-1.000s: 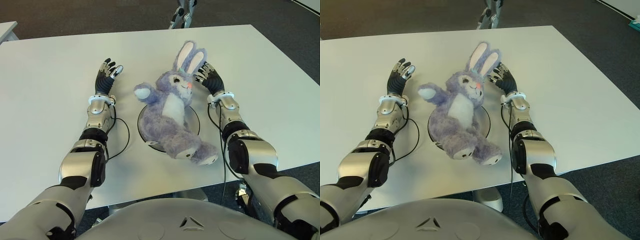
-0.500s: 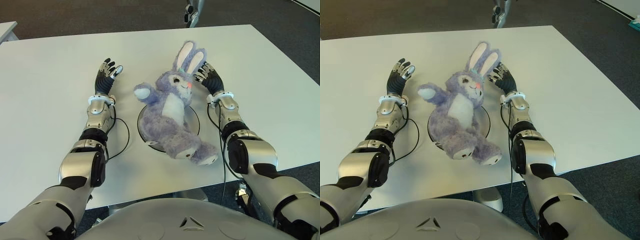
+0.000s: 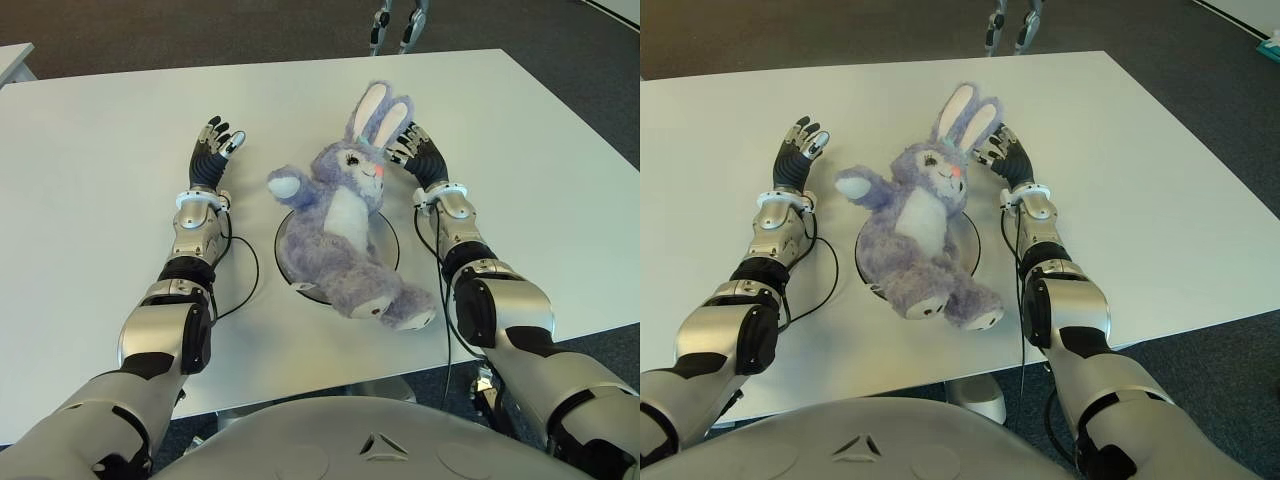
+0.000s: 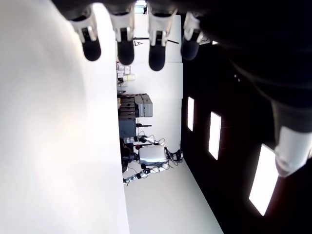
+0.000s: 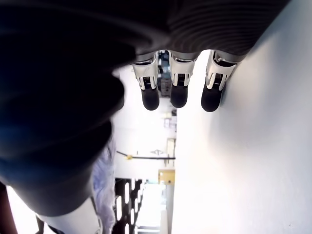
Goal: Put the doll into the plate.
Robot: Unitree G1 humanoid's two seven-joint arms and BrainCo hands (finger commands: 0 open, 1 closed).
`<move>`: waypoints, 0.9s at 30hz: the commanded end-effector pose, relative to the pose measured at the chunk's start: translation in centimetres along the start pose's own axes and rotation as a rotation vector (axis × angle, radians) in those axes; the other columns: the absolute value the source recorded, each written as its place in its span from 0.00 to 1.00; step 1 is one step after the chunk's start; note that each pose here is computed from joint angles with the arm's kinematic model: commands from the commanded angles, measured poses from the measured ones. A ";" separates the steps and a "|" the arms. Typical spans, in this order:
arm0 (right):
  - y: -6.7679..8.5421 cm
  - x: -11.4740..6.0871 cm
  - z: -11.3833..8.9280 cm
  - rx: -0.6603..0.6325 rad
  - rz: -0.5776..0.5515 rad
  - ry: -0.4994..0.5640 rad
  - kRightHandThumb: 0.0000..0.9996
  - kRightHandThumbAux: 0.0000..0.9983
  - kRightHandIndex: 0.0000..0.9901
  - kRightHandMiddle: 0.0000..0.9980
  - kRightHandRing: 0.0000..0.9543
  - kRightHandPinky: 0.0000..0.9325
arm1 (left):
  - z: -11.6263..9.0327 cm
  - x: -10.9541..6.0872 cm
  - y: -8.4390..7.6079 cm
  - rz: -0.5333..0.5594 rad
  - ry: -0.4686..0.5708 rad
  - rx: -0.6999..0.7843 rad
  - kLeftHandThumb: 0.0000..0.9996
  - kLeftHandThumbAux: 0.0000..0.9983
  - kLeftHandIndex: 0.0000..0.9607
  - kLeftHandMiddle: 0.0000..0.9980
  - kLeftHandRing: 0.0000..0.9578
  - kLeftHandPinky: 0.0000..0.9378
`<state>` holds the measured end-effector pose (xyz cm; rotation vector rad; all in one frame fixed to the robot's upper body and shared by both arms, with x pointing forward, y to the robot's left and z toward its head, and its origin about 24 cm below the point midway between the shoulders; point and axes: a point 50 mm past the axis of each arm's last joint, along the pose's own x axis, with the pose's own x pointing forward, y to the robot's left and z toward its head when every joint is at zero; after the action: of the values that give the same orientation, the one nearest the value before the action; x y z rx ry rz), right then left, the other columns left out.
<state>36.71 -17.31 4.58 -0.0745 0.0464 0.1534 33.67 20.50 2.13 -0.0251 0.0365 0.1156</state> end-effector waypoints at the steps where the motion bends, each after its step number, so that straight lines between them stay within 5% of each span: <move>1: 1.1 -2.6 -5.5 0.065 -0.014 0.222 0.13 0.80 0.03 0.03 0.03 0.05 | -5.2 -3.0 0.3 0.019 0.214 -0.015 0.00 0.56 0.01 0.13 0.12 0.07; 27: 1.5 -2.6 -5.7 0.117 -0.089 0.221 0.17 0.78 0.04 0.04 0.02 0.05 | -5.8 -3.8 1.2 0.046 0.232 -0.005 0.00 0.54 0.04 0.15 0.13 0.08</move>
<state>36.81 -17.02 4.55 -0.0341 0.0417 0.0774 33.34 20.92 2.06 -0.0185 0.0300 0.1249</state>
